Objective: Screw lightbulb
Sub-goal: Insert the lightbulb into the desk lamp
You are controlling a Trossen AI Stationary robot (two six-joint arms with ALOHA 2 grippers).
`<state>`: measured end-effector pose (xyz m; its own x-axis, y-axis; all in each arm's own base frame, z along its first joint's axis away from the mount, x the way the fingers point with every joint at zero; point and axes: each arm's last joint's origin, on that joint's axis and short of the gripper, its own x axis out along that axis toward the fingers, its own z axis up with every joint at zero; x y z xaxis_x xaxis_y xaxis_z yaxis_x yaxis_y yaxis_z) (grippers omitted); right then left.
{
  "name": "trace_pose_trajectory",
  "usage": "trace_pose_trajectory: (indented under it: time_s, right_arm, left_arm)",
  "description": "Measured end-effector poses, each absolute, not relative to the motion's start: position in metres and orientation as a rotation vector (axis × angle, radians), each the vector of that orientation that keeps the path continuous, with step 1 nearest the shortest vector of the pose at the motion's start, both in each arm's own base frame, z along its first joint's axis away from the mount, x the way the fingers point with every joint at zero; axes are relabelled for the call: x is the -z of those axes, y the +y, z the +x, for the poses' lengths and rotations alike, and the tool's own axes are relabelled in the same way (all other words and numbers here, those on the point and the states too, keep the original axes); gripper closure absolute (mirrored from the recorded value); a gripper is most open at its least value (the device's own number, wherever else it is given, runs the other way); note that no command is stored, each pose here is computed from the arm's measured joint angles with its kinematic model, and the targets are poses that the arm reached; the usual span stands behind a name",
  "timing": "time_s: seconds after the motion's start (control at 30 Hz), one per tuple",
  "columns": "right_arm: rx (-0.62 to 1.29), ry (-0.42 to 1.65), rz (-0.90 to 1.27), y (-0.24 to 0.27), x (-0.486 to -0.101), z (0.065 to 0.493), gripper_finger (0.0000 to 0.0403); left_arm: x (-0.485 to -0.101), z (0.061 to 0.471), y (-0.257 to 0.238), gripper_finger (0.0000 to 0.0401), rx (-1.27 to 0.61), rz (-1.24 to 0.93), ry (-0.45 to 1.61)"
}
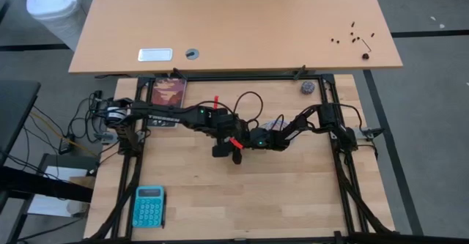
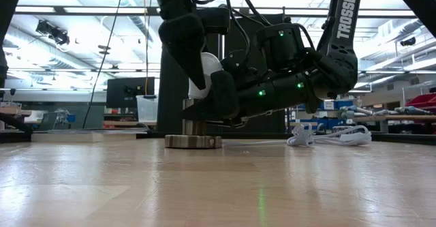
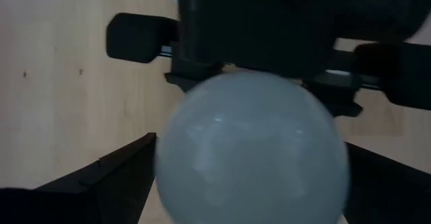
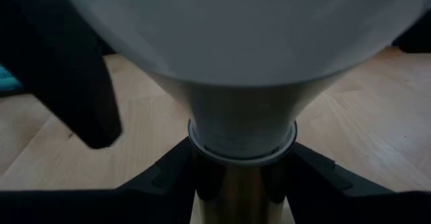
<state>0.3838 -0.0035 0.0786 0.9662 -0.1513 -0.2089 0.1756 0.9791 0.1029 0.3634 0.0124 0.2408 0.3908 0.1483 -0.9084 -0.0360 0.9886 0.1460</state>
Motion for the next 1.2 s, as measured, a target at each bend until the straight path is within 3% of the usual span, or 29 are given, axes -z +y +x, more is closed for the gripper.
trace_pose_trajectory:
  time_s: [0.43,0.8,1.2]
  right_arm:
    - [0.166,0.201,0.12,-0.0035,-0.0787,0.3838,0.0217]
    - [0.165,0.2,0.12,-0.0035,-0.0789,0.3839,0.0217]
    - [0.168,0.201,0.118,-0.004,-0.0787,0.384,0.0217]
  left_arm:
    - [-0.24,0.3628,0.0151,0.0016,-0.08,0.074,1.17]
    - [-0.2407,0.3649,0.0145,0.0151,-0.054,0.055,1.145]
    - [-0.2401,0.3605,0.0196,0.0136,-0.141,-0.017,1.185]
